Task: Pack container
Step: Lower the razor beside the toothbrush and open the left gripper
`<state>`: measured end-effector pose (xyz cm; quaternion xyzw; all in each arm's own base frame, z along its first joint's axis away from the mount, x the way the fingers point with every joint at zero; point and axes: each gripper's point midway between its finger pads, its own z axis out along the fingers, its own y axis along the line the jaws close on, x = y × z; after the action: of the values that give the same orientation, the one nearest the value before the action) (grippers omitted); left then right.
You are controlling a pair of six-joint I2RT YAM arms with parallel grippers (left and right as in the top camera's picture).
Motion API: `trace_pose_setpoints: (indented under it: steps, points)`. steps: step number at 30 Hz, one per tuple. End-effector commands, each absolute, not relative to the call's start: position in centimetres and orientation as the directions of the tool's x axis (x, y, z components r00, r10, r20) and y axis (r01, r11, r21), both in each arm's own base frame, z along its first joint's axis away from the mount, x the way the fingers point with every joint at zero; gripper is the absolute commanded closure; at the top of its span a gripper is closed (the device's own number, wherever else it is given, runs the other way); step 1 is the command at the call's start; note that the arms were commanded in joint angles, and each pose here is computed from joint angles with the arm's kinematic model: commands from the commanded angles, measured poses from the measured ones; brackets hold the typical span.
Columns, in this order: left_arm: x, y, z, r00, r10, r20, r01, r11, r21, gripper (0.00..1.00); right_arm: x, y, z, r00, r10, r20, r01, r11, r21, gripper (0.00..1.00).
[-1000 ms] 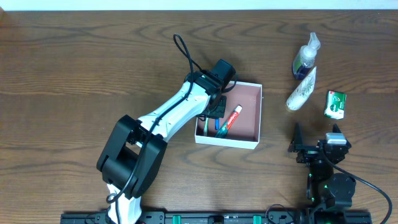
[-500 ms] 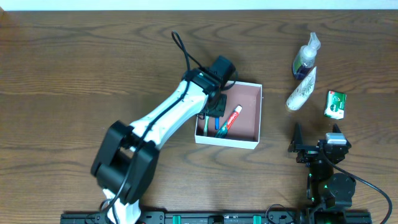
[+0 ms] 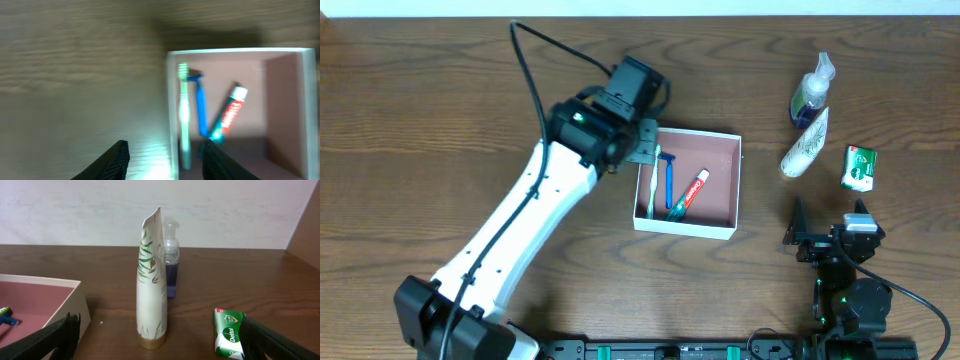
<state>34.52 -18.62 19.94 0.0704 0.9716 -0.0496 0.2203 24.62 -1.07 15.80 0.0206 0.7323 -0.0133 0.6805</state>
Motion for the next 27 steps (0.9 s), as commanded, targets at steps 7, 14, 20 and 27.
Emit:
trace_pose_setpoints:
  steps: [7, 14, 20, 27]
  points:
    - [33.5, -19.1, 12.0, -0.953, 0.204, -0.223, 0.22, 0.974, -0.047, 0.52, 24.6, -0.7, 15.7, -0.074, -0.003, -0.997, 0.033, 0.999, -0.006, 0.01]
    - [33.5, -20.1, 9.9, -0.952, 0.252, -0.175, 0.269, 0.96, -0.08, 0.51, 24.6, -0.7, 15.7, -0.074, -0.003, -0.997, 0.033, 0.999, -0.006, 0.01]
    - [33.3, -20.1, 8.5, -0.958, 0.254, -0.135, 0.265, 0.962, -0.069, 0.51, 24.6, -0.7, 15.7, -0.074, -0.003, -0.997, 0.033, 0.999, -0.006, 0.01]
    - [33.3, -20.0, 8.0, -0.959, 0.255, -0.123, 0.264, 0.962, -0.066, 0.51, 24.6, -0.7, 15.7, -0.074, -0.003, -0.997, 0.033, 0.999, -0.006, 0.01]
